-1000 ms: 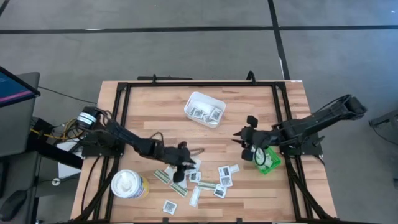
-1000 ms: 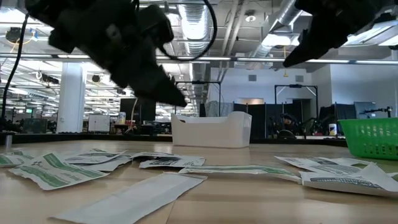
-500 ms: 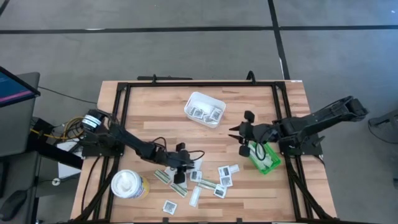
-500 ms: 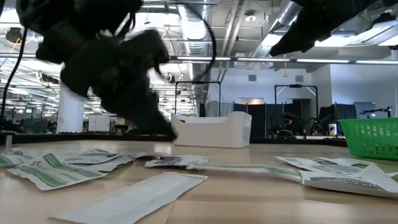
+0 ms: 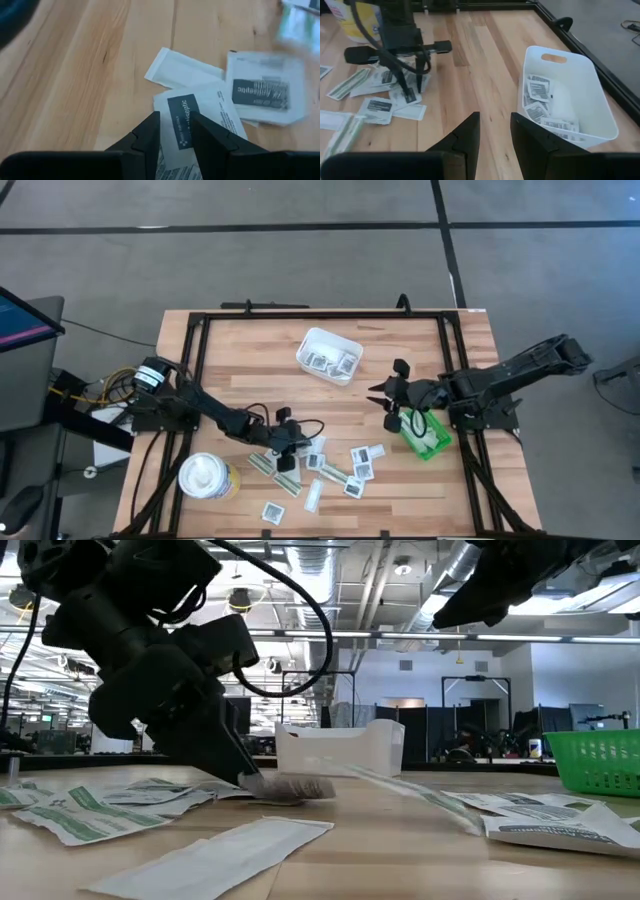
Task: Pick & Place First Aid Supplies
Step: Put the towelette pack into the white bin
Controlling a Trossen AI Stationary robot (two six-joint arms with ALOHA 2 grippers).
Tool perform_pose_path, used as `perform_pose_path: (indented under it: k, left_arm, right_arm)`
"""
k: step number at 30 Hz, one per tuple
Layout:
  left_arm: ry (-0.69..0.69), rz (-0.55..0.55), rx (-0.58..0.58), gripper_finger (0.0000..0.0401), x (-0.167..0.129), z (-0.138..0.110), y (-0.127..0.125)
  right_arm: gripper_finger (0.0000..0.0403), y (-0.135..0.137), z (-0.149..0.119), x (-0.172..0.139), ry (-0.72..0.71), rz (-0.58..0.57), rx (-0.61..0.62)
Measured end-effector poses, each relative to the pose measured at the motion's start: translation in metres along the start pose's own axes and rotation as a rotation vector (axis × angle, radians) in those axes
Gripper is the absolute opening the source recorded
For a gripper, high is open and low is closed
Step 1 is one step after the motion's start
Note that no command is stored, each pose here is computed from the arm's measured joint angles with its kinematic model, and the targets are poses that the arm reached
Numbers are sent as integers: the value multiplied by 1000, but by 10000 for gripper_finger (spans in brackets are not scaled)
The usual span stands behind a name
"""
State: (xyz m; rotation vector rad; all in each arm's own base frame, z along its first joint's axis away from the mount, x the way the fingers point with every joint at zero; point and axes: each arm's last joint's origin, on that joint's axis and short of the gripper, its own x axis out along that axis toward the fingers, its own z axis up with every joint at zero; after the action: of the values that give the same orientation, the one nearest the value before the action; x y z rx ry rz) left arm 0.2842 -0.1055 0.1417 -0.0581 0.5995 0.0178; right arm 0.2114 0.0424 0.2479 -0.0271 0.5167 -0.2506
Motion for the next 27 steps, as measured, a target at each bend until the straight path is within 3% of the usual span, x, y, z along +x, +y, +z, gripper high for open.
perform_pose_path:
  k: [6, 13, 21, 27]
  left_arm:
    - [-1, 10, 16, 97, 3, -3, 3]
    - [-1, 30, 30, 9, 4, -3, 9]
    - [-143, 12, 126, 5, 6, 12, 8]
    - [-133, 35, 116, 7, 7, 12, 15]
  right_arm:
    - [102, 3, 0, -1, -3, 15, -6]
    - [102, 3, 0, -1, -4, 13, -4]
    - [102, 4, -1, 1, 4, 11, -8]
    - [102, 8, -6, 10, 41, 4, -27]
